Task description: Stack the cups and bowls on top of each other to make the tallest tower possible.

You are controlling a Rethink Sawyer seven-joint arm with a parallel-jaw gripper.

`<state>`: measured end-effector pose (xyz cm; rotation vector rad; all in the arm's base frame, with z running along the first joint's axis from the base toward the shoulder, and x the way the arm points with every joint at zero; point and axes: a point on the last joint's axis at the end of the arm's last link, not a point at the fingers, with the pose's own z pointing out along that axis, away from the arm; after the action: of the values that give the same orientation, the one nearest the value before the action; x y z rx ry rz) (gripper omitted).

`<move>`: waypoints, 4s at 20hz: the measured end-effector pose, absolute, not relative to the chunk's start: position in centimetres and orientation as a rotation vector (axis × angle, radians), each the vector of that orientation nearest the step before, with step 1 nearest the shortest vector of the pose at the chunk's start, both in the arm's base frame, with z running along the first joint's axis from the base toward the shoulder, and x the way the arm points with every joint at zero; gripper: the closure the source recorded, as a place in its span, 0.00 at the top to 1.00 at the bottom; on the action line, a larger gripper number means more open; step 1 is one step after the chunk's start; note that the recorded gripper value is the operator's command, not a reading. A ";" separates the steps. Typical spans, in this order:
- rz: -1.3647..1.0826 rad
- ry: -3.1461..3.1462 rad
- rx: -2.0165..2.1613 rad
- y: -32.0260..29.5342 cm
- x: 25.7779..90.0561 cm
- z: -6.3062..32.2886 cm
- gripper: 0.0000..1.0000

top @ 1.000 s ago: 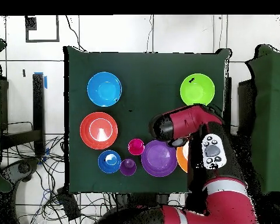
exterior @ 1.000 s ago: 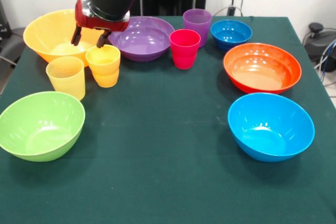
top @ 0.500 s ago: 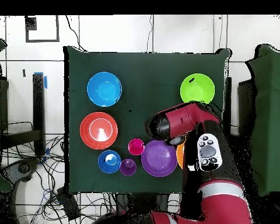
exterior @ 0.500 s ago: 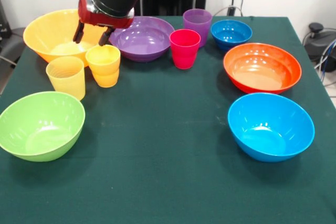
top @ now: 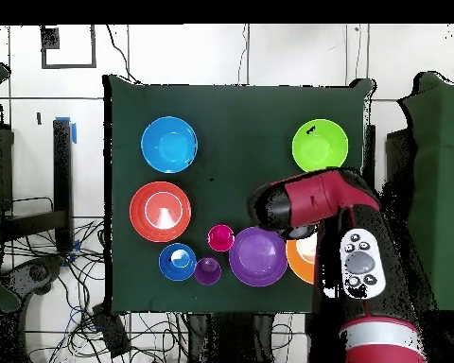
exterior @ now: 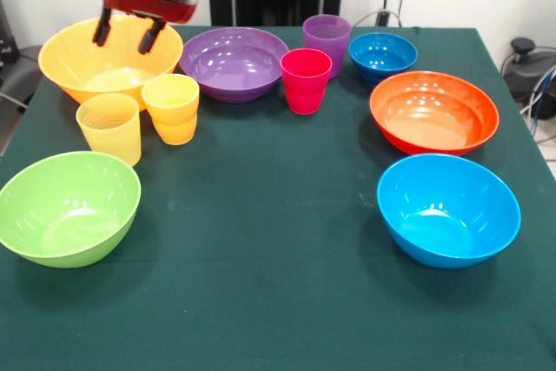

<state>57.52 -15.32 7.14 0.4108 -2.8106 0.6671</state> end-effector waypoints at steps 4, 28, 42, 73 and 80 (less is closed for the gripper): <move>0.660 -2.806 0.378 -16.6 56.5 7.6 1.00; 0.519 -2.704 0.332 -17.1 48.1 6.3 1.00; 0.460 -2.693 0.375 -15.4 48.0 4.3 1.00; 0.360 -2.692 0.454 -11.9 48.5 1.5 1.00; 0.332 -2.680 0.497 -11.4 47.4 -0.6 1.00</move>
<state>47.38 -11.40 -0.59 0.4968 -2.6798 0.3319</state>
